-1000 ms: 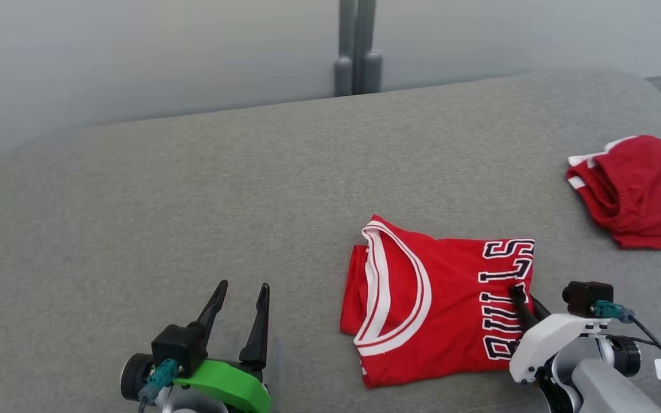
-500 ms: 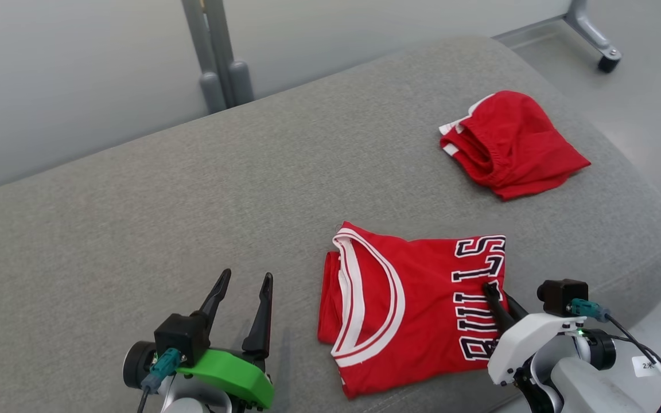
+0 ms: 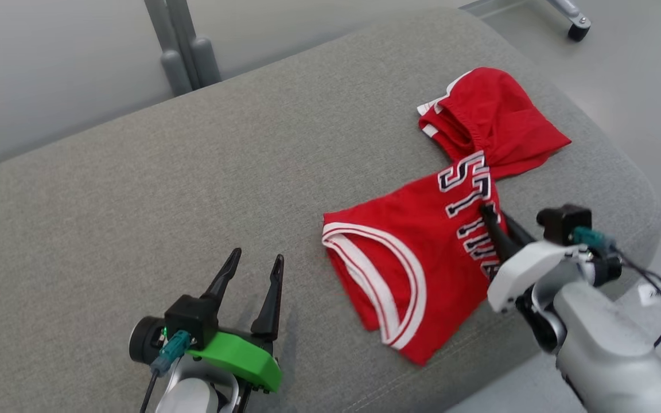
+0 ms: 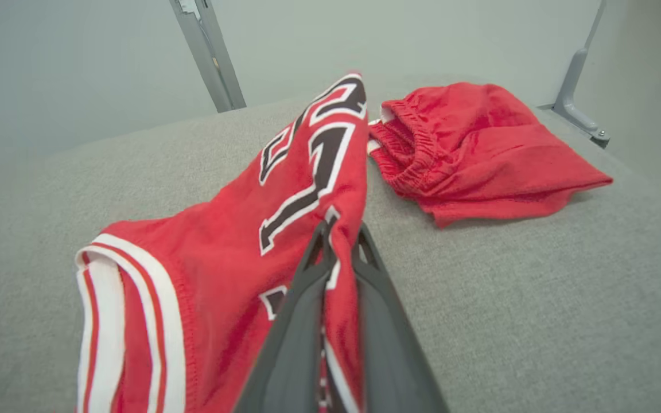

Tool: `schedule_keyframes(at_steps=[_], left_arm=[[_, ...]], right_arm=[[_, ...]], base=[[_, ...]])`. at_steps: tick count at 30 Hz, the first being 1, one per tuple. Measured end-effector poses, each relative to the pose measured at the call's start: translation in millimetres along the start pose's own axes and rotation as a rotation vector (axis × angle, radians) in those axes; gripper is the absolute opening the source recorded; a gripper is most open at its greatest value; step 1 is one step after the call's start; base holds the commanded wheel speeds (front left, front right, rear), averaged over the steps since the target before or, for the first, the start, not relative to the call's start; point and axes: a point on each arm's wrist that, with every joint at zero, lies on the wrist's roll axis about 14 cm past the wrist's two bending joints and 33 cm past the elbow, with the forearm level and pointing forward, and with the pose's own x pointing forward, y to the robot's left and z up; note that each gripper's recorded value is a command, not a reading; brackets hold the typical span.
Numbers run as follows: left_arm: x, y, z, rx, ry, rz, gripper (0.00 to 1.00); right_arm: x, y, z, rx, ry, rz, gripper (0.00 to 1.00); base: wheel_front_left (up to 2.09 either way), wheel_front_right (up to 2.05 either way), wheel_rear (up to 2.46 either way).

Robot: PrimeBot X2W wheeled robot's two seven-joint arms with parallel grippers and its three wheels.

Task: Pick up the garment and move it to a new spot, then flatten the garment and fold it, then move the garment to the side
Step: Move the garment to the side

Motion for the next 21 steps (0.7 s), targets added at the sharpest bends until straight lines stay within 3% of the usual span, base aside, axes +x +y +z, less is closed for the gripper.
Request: schedule_keyframes(at_steps=[5, 11, 15, 21], left_arm=[[5, 15, 0, 0.011, -0.007, 0.021, 1.0], [3, 47, -13, 0.0, 0.016, 0.087, 1.0], [-2, 67, -23, -0.007, 0.032, 0.132, 1.0], [-12, 94, -31, -0.01, 0.045, 0.202, 1.0]], right_arm=[[44, -8, 56, -0.098, -0.101, 0.008, 0.0], [96, -21, 98, -0.189, -0.16, -0.015, 0.0], [120, -39, 107, -0.236, -0.162, -0.056, 0.0], [133, -106, 103, -0.28, -0.115, -0.23, 0.0]], base=[[0.0, 0.0, 0.0], [0.0, 0.0, 0.0], [0.0, 0.0, 0.0], [0.0, 0.0, 0.0]])
